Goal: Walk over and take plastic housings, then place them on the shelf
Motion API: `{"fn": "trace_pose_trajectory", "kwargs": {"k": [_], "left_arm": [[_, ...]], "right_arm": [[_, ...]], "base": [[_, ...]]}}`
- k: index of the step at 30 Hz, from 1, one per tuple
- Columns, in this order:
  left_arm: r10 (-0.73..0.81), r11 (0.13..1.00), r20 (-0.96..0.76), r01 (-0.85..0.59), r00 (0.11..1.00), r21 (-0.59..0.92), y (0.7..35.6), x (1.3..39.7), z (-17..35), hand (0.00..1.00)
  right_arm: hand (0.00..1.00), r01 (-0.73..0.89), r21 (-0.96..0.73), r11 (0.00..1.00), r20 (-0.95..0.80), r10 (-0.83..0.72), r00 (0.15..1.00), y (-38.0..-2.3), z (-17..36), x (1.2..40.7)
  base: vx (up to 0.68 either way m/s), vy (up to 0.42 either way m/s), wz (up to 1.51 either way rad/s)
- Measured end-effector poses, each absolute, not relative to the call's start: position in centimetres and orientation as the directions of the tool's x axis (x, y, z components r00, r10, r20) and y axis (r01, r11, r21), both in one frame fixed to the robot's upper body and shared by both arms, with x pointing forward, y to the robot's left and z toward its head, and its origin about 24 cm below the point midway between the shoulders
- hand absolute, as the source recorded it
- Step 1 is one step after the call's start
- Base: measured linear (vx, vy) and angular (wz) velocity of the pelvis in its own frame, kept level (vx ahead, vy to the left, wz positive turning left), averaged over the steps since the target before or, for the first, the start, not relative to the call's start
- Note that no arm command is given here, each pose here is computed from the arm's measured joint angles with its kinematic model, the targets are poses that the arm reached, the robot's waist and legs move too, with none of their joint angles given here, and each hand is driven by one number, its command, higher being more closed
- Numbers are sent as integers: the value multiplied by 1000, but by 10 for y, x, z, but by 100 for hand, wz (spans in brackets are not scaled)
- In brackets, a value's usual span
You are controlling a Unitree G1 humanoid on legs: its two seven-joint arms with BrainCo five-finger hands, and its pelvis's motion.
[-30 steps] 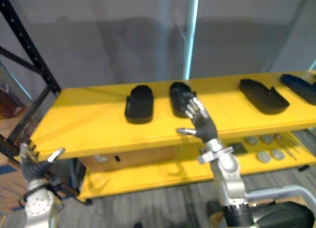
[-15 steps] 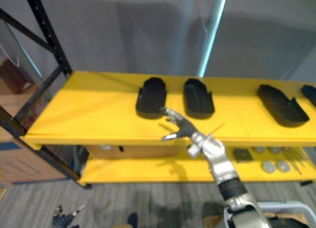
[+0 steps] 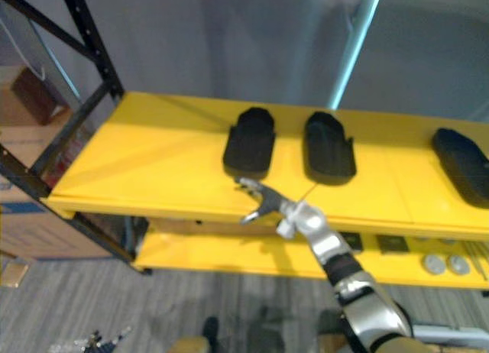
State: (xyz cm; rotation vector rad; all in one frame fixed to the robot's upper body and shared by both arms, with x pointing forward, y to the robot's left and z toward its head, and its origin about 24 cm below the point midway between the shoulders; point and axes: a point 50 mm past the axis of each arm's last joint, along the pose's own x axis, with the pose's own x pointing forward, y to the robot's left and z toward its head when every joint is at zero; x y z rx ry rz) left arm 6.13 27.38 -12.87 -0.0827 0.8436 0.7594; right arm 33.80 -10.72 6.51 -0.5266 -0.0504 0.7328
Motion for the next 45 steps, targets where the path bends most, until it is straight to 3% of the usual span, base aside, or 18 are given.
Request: {"fn": "trace_pose_trajectory", "kwargs": {"k": [5,32,39,45], "left_arm": [[572,724,-722,-653,388,223,274,52,-133,0],[562,732,-720,-650,407,203,274,56,-132,0],[562,721,-720,-669,408,183,274,58,-132,0],[556,724,-719,-667,417,174,274,60,-131,0]], "right_arm": [[0,-592,-514,621,-116,633,765,-107,71,343],[0,-431,-616,660,-79,492,867,-122,75,356],[0,-450,-619,644,-55,536,842,-119,81,357],[0,-568,-560,603,-6,683,731,-107,94,351]], "base": [[1,3,1],[0,0,0],[0,0,0],[0,0,-1]]}}
